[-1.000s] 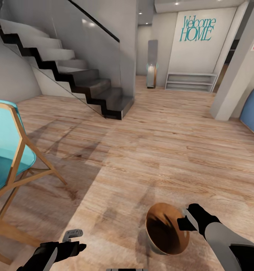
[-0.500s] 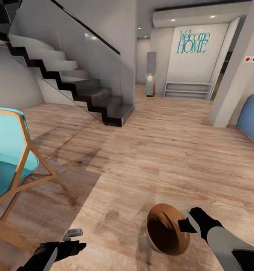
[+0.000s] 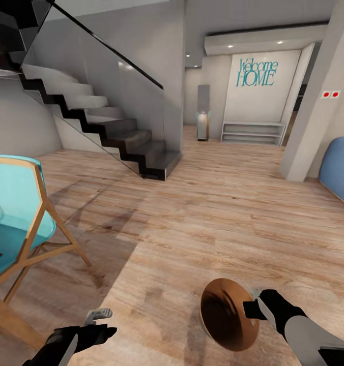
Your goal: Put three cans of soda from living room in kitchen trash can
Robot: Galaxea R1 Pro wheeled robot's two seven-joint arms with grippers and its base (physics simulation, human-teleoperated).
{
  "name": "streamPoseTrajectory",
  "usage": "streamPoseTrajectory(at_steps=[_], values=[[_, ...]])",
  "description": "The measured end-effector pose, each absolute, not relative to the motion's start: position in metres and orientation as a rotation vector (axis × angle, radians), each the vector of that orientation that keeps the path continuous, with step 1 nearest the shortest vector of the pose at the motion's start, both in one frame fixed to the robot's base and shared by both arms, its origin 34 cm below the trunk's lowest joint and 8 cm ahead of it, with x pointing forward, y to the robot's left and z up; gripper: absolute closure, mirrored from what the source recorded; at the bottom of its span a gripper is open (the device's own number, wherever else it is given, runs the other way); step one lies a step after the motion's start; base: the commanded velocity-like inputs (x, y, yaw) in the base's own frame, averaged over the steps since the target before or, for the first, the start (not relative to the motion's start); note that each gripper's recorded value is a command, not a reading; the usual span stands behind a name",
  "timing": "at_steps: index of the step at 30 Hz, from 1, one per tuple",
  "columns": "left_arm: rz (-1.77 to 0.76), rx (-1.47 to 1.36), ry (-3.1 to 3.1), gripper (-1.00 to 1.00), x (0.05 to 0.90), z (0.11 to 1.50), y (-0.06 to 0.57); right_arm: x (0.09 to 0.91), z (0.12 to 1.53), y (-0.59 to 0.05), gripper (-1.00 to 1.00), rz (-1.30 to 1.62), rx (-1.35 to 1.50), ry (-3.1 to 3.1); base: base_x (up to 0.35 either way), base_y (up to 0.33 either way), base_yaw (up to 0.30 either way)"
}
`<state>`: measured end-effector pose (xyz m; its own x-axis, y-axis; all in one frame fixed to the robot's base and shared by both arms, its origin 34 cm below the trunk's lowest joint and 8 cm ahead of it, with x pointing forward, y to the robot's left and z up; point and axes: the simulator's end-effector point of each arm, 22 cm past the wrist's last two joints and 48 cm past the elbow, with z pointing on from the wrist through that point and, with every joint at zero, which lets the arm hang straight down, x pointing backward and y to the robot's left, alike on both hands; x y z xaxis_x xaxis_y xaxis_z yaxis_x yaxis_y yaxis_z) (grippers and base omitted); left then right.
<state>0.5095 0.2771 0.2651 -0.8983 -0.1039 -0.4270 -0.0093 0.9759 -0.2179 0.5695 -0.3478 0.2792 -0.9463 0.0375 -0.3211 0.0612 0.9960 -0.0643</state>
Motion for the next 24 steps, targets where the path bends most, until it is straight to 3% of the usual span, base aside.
streamPoseTrajectory(at_steps=[24], values=[[-0.278,-0.056,2.570,-1.00,0.538,0.320,0.278,0.575,0.316,-0.361,1.00,-0.130,0.059,2.693,0.000,0.000,0.000]])
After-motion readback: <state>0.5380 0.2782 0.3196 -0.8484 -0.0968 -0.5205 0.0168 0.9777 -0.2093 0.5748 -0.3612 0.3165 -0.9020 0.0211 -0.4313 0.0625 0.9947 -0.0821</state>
